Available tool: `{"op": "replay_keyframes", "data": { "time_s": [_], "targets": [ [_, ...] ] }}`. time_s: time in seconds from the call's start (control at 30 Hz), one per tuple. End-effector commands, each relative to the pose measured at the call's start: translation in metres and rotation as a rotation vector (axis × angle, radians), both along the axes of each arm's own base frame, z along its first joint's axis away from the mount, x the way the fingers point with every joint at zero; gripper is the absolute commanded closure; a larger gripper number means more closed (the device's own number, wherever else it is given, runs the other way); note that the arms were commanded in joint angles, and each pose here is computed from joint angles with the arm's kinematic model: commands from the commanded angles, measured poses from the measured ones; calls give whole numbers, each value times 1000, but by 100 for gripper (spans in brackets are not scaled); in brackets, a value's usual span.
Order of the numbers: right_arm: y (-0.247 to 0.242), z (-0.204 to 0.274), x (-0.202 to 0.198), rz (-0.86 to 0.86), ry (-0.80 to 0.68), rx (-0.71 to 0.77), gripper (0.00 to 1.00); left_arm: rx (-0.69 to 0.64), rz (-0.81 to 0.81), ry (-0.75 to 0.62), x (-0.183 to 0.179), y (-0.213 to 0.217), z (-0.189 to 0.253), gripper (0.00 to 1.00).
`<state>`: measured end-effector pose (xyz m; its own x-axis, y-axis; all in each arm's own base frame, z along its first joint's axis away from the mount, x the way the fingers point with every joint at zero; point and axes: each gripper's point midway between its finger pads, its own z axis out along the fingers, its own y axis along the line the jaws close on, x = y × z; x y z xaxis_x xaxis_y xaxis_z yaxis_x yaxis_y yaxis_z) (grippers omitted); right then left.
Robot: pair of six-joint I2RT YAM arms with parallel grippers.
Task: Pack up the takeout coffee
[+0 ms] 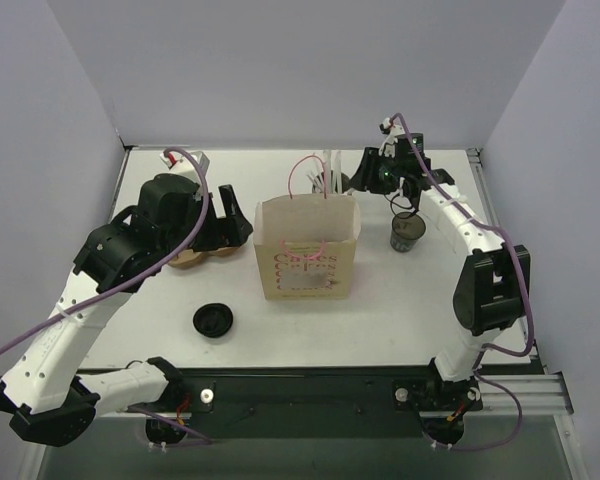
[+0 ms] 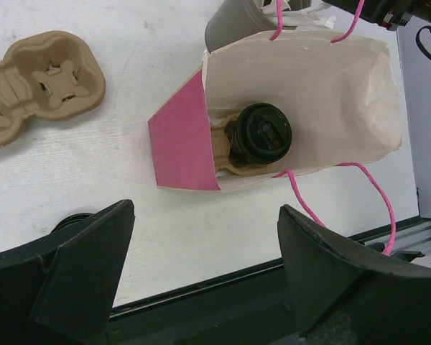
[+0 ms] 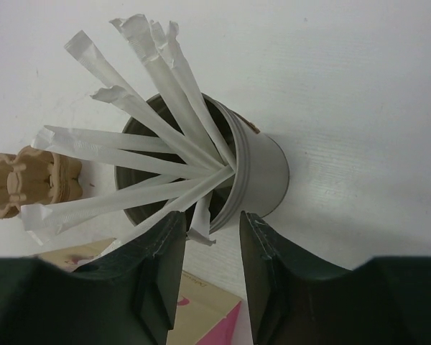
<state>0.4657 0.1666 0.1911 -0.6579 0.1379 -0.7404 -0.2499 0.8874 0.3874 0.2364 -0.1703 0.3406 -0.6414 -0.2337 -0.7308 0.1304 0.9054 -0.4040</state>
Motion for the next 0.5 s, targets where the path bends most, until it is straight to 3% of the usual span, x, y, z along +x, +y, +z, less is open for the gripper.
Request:
{"op": "replay_keyframes", "data": {
  "time_s": [0.0,0.03,0.13,0.23,0.47],
  "targets": [
    [6,32,-2,28,-81,48,69,-53,-5,-40,5,-7,15,9],
    [5,33,-2,26,-82,48,77,-51,-6,-41,5,-7,14,9],
    [3,35,-3,21,-93,39,89,-46,-6,-45,5,-6,15,9],
    [-2,46,-4,5,-116,23,96,-39,-9,-47,7,-6,14,9],
    [-14,94,-18,-27,-188,-6,100,10,-22,-59,10,-4,6,6]
  ]
}}
